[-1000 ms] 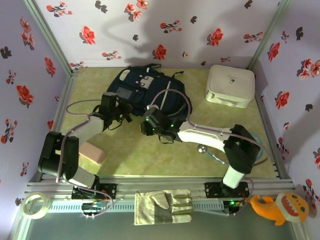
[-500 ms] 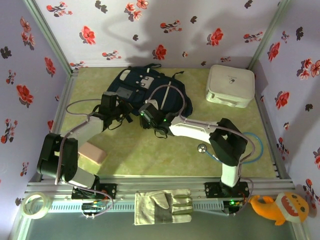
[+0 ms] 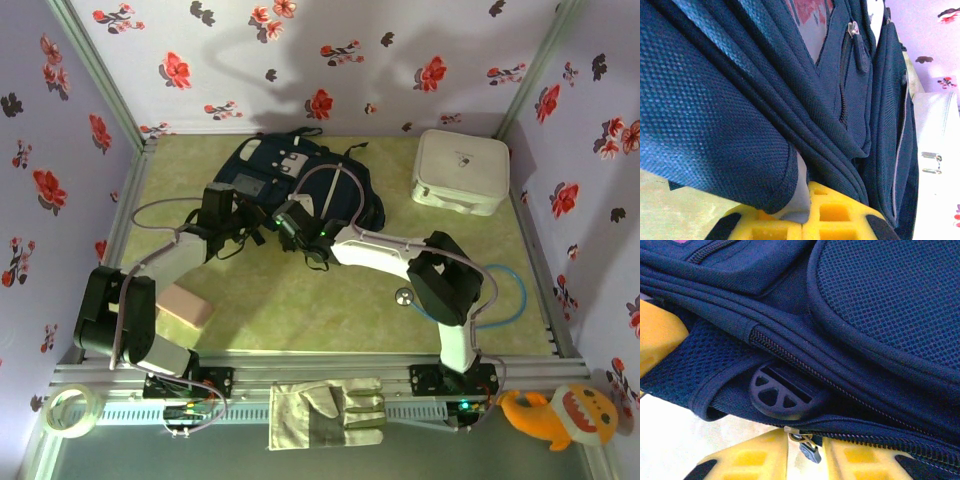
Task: Pack the student bag
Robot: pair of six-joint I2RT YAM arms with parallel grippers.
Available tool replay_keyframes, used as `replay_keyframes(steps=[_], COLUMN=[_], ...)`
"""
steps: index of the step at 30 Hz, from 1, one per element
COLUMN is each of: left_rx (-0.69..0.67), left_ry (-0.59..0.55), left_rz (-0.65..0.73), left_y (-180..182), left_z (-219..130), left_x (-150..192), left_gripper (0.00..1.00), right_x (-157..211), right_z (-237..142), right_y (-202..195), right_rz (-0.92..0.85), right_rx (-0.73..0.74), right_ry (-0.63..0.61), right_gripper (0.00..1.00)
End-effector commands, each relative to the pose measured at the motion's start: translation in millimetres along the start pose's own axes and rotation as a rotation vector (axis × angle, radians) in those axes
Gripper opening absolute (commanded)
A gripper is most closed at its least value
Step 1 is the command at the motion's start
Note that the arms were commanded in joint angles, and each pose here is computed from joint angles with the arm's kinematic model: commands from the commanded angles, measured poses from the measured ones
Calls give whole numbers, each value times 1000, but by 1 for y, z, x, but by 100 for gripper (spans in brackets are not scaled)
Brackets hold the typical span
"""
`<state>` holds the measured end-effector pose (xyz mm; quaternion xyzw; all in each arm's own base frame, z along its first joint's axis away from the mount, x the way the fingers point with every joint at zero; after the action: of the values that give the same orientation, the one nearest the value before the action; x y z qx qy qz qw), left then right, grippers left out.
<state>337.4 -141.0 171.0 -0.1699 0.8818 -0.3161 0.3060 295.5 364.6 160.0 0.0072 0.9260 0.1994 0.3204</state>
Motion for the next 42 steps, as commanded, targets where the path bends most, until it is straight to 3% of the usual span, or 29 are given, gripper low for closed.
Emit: replay_keyframes(steps=[1,5,18,26,35,38,42], left_rx=[153,123,57,71,73,73,75], left_ry=[-34,-44,-51,-51,-38,-40,-44], left_rz=[52,60,64,68,70,72,80], left_y=[-40,-36,-18,-23,-22,-23,-24], left_z=[-18,-16,-9,-10,-9,-9,-9], left_x=[-14,-14,-17,-19,-17,-18,-20], left_gripper=[0,0,0,0,0,0,0], right_x=[-14,-13,3,1,4,4,2], right_z=[5,-1,-46,-27,-16,-16,-20], right_y=[-1,-14,-104,-82,-77,-79,-85], right_rz=[12,16,123,74,60,58,61], right_rx=[31,93,338,227,204,228,274], right_ry=[-56,-81,-155,-58,-20,-26,-53], right_gripper=[18,13,14,21,26,24,15])
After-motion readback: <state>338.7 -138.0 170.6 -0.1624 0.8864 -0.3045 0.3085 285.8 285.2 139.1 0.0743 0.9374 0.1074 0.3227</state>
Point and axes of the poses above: each hand's point on the last joint's axis, 136 mm out from that joint toward the fingers, its own z axis out along the fingers, its own y axis along the line the jaws close on, x = y × z, the point moved 7 cm from there along -z, back along the fingers, and after that the axes turned 10 degrees about z, right-handed, at the moved point
